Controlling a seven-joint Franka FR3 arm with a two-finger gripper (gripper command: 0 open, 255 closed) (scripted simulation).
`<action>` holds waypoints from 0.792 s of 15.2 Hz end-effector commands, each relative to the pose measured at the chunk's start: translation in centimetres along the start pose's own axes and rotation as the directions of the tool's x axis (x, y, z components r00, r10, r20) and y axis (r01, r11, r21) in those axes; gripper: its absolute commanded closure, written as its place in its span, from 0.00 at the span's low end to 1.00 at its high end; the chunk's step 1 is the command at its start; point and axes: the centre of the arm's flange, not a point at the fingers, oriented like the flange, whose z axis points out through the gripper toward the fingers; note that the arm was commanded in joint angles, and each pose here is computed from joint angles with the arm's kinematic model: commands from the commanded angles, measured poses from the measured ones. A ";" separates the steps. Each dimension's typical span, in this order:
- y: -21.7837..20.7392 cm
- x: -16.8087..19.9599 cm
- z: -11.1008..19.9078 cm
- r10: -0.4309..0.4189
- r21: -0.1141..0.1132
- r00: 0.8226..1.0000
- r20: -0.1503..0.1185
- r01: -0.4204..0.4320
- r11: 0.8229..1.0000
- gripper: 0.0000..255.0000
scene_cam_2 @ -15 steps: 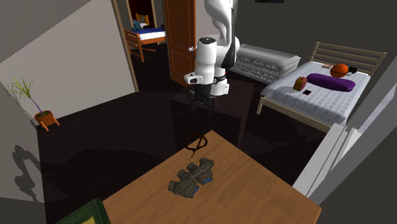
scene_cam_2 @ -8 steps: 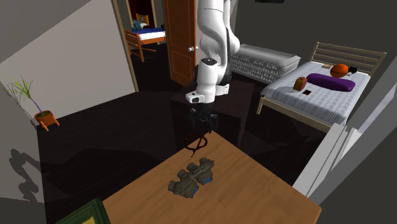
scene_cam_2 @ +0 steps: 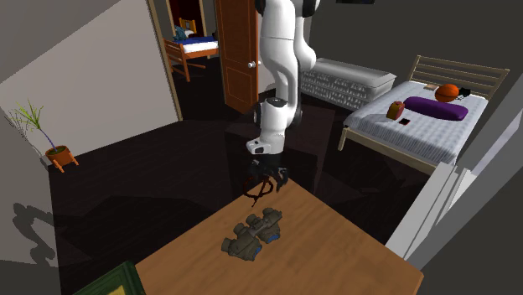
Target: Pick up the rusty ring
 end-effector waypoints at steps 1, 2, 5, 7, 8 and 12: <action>0.0 -0.3 1.0 0.000 0.000 1.000 -0.001 0.000 1.000 0.00; 0.0 -0.4 1.3 0.000 0.000 1.000 -0.001 0.000 1.000 0.00; 0.0 -0.4 1.3 0.000 0.000 1.000 -0.001 0.000 1.000 1.00; 0.0 -0.3 1.3 0.000 0.000 1.000 -0.001 0.000 1.000 1.00; 0.0 -0.3 1.3 0.000 0.000 1.000 -0.001 0.000 1.000 1.00; 0.0 -0.3 1.3 0.000 0.000 1.000 -0.001 0.000 1.000 1.00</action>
